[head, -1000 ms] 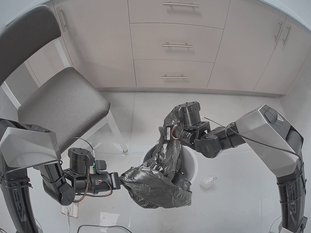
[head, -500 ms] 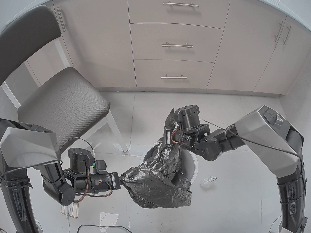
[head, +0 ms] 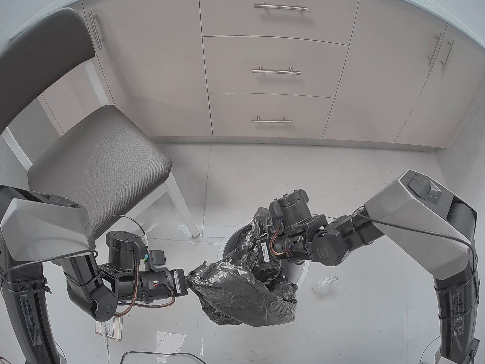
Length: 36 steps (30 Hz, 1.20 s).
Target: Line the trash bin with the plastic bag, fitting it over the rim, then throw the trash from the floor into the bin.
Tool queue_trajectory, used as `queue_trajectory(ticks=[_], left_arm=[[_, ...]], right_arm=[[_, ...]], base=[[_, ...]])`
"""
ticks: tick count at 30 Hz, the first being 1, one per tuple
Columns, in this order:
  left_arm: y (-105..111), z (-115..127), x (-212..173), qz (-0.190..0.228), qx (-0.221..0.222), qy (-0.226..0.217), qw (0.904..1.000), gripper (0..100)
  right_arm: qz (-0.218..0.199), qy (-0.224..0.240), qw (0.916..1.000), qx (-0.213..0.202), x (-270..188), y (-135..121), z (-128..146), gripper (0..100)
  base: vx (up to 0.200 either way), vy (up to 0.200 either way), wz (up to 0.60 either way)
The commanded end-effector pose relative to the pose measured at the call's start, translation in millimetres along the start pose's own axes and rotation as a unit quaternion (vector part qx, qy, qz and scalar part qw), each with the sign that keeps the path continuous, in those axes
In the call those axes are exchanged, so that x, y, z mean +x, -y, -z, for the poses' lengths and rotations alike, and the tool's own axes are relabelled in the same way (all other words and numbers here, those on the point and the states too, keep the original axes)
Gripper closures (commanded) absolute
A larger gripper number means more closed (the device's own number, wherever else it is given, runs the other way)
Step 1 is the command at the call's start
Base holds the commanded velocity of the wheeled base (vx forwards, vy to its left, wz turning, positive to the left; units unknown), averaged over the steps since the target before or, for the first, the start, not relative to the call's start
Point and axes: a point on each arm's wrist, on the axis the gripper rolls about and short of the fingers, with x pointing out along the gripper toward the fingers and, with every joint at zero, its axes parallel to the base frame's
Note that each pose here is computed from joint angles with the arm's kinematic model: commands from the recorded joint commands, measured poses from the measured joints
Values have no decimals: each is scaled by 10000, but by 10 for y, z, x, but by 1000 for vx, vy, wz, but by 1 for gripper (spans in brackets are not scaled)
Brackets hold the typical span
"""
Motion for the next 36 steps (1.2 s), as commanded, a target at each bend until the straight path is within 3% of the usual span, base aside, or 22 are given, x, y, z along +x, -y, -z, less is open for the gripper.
queue_trajectory(ticks=[1,10,17,36], left_arm=[[-11,4,4,-13,-16,-8,10000,100],[-10,3,4,-10,-12,-3,10000,100],[-10,3,4,-10,-12,-3,10000,100],[-10,7,8,-9,-12,-13,10000,100]], right_arm=[[3,-238,9997,-71,174,-38,175,100],[120,-277,9994,-174,448,90,196,100],[263,-572,9979,-179,617,191,155,100],[326,-790,9960,-246,774,242,268,100]], base=[[0,0,0],[0,0,0],[0,0,0],[0,0,0]])
